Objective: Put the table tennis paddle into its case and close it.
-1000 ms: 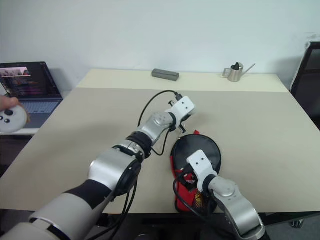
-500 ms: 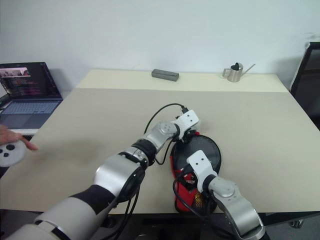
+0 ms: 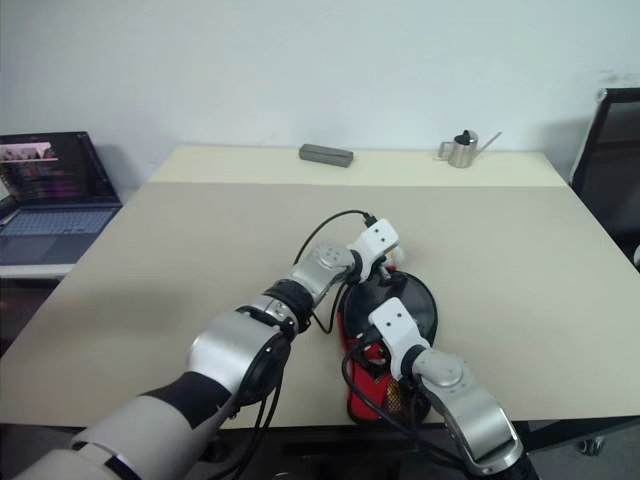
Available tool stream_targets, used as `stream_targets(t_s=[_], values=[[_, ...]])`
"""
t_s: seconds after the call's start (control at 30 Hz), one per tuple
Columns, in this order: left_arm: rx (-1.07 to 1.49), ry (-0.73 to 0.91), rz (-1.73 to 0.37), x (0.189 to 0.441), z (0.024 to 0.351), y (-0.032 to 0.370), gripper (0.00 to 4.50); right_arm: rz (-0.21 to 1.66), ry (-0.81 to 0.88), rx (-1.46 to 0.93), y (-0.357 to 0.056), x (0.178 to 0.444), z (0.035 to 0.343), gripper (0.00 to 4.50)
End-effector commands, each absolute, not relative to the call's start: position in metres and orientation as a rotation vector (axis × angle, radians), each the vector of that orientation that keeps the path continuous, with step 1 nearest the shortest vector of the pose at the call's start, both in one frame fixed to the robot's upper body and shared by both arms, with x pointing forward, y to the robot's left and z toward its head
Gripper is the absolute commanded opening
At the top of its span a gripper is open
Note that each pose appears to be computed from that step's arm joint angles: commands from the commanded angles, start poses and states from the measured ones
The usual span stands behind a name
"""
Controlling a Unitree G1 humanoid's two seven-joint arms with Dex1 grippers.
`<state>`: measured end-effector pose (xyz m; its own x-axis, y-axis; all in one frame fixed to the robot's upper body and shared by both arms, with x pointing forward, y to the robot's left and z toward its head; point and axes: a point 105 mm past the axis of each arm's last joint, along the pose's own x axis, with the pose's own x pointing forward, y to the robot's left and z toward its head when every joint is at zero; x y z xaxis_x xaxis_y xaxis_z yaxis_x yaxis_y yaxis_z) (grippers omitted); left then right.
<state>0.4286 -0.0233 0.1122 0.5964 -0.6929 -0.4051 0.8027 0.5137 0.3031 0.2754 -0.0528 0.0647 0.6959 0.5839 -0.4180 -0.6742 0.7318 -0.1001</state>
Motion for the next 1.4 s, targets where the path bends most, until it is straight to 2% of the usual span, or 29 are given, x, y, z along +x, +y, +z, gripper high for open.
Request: stream_targets(t_s=[0.03,0.23,0.33,0.57,0.67,0.83,0.93,1.13,1.4], values=[[0.448,0.135,-0.892,0.441,0.15,-0.014,4.45,0.708,0.57,-0.251,-0.062,0.268,0.02,4.5],[0.458,0.063,-0.771,0.462,0.184,0.046,4.45,0.707,0.551,-0.258,-0.067,0.283,0.023,4.5],[0.407,0.064,-0.755,0.464,0.192,0.074,4.45,0.706,0.547,-0.261,-0.072,0.29,0.023,4.5],[0.18,0.038,-1.004,0.429,0.193,0.132,4.45,0.692,0.516,-0.258,-0.089,0.306,0.033,4.5],[0.139,0.036,-1.03,0.408,0.183,0.146,4.45,0.684,0.502,-0.261,-0.102,0.313,0.038,4.5],[0.092,0.071,-1.053,0.356,0.165,0.148,4.45,0.705,0.468,-0.257,-0.119,0.32,0.047,4.5],[0.098,0.093,-1.066,0.335,0.157,0.143,4.45,0.745,0.448,-0.251,-0.123,0.319,0.053,4.5],[0.106,0.088,-1.101,0.318,0.162,0.131,4.45,0.826,0.398,-0.232,-0.13,0.313,0.072,4.5],[0.224,0.058,-1.161,0.316,0.165,0.114,4.45,0.887,0.274,-0.217,-0.152,0.303,0.12,4.5]])
